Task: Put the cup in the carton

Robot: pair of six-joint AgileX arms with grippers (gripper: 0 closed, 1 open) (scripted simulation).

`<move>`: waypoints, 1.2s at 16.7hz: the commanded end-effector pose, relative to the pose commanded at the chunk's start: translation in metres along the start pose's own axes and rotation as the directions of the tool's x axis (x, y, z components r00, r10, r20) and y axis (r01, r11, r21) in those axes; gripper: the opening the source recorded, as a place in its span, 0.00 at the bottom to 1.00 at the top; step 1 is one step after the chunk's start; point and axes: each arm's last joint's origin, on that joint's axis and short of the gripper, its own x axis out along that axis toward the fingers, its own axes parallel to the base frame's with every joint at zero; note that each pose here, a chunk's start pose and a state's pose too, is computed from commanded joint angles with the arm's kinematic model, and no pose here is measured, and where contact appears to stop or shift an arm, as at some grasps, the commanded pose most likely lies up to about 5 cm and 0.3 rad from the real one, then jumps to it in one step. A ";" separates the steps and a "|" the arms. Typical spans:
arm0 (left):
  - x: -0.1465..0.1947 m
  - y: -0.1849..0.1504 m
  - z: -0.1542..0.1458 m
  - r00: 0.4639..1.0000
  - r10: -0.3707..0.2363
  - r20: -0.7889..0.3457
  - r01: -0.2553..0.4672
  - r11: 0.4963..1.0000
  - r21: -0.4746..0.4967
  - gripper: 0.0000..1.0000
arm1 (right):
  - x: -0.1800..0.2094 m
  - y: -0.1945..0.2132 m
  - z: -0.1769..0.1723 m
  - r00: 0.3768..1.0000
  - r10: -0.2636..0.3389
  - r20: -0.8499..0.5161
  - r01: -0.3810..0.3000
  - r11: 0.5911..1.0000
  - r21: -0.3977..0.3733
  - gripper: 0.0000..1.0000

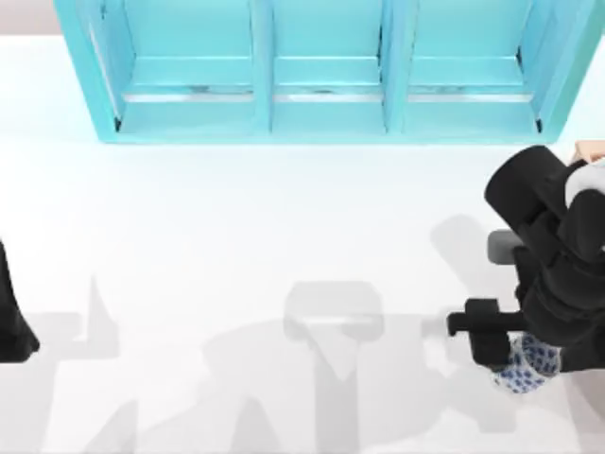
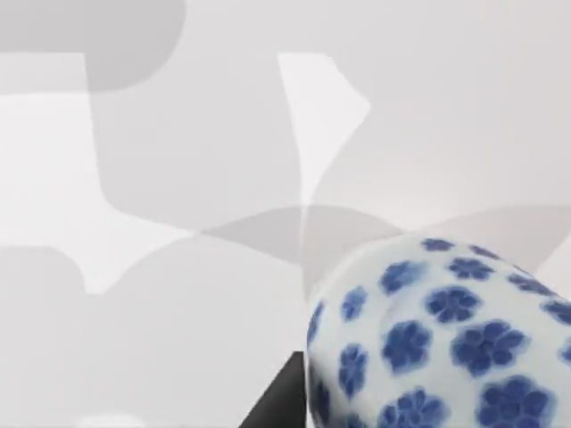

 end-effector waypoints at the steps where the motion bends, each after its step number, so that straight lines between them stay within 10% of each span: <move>1: 0.000 0.000 0.000 1.000 0.000 0.000 0.000 1.000 0.000 1.00 | 0.000 0.000 0.000 1.000 0.000 0.000 0.000 1.000 0.000 0.40; 6: 0.000 0.000 0.000 1.000 0.000 0.000 0.000 1.000 0.000 1.00 | 0.000 0.000 0.000 1.000 0.000 0.000 0.000 1.000 0.000 0.02; 20: 0.000 0.000 0.000 1.000 0.000 0.000 0.000 1.000 0.000 1.00 | -0.014 0.001 0.022 1.000 0.025 0.005 -0.024 0.997 -0.072 0.00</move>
